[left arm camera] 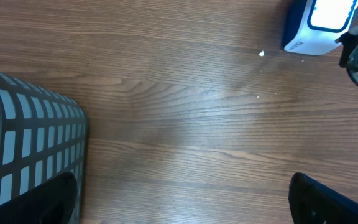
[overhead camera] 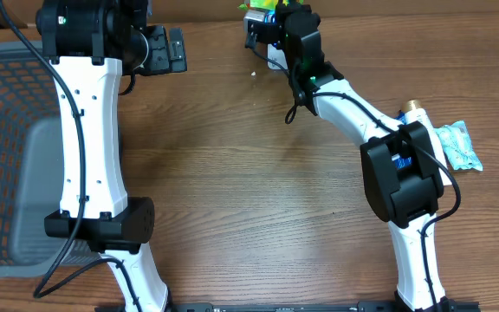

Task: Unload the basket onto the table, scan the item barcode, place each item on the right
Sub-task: 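Hold the green bag's barcode against the scanner window, then carry the green bag right and drop it onto the item pile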

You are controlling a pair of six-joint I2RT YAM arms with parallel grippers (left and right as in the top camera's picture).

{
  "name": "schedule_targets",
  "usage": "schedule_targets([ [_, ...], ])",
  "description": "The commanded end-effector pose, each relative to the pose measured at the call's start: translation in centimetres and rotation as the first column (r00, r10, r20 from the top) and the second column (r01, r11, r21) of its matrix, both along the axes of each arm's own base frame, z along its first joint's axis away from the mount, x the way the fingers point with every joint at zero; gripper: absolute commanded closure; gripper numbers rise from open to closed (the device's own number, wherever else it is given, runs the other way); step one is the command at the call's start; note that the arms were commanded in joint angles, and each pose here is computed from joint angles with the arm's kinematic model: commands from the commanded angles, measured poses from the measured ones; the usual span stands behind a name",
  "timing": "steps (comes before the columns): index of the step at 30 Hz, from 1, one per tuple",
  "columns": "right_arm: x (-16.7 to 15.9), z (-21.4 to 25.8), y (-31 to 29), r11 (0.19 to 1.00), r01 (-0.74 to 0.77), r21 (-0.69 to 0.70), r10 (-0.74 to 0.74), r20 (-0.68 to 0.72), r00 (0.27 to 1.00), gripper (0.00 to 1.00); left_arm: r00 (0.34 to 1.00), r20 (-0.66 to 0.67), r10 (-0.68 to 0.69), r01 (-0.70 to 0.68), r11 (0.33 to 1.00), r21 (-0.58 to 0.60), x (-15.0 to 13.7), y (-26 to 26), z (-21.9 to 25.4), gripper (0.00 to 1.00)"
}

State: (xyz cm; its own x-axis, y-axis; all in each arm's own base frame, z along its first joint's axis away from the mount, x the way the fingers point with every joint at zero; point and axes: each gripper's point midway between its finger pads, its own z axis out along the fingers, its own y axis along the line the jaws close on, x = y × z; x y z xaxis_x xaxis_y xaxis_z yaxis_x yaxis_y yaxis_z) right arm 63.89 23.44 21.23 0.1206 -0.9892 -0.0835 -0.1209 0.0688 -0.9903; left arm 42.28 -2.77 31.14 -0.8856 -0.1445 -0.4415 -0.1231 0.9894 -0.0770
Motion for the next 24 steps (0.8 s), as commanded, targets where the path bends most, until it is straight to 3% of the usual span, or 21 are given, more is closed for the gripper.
schedule_targets([
  [1, 0.4, 2.8, -0.5, 1.0, -0.002, 0.026, 0.001, 0.054, 0.999, 0.96, 1.0, -0.01, 0.003, -0.003, 1.0, -0.013, 0.2, -0.4, -0.4, 0.0],
  [14, -1.9, 5.1, 1.2, 1.0, -0.001, 0.003, 0.001, 0.015, 1.0, 0.96, 1.0, -0.01, 0.003, -0.003, 1.0, -0.013, 0.2, -0.4, -0.4, 0.0],
  [20, -6.4, 7.8, 1.3, 0.998, 0.048, -0.028, -0.051, -0.109, 0.993, 0.96, 1.0, -0.01, 0.003, -0.003, 1.0, -0.014, 0.2, -0.4, -0.4, 0.0],
  [24, -12.0, 7.8, 2.8, 0.999, 0.03, 0.03, -0.02, -0.291, 0.957, 0.96, 1.0, -0.01, 0.003, -0.003, 1.0, -0.013, 0.2, -0.4, -0.4, 0.0],
])
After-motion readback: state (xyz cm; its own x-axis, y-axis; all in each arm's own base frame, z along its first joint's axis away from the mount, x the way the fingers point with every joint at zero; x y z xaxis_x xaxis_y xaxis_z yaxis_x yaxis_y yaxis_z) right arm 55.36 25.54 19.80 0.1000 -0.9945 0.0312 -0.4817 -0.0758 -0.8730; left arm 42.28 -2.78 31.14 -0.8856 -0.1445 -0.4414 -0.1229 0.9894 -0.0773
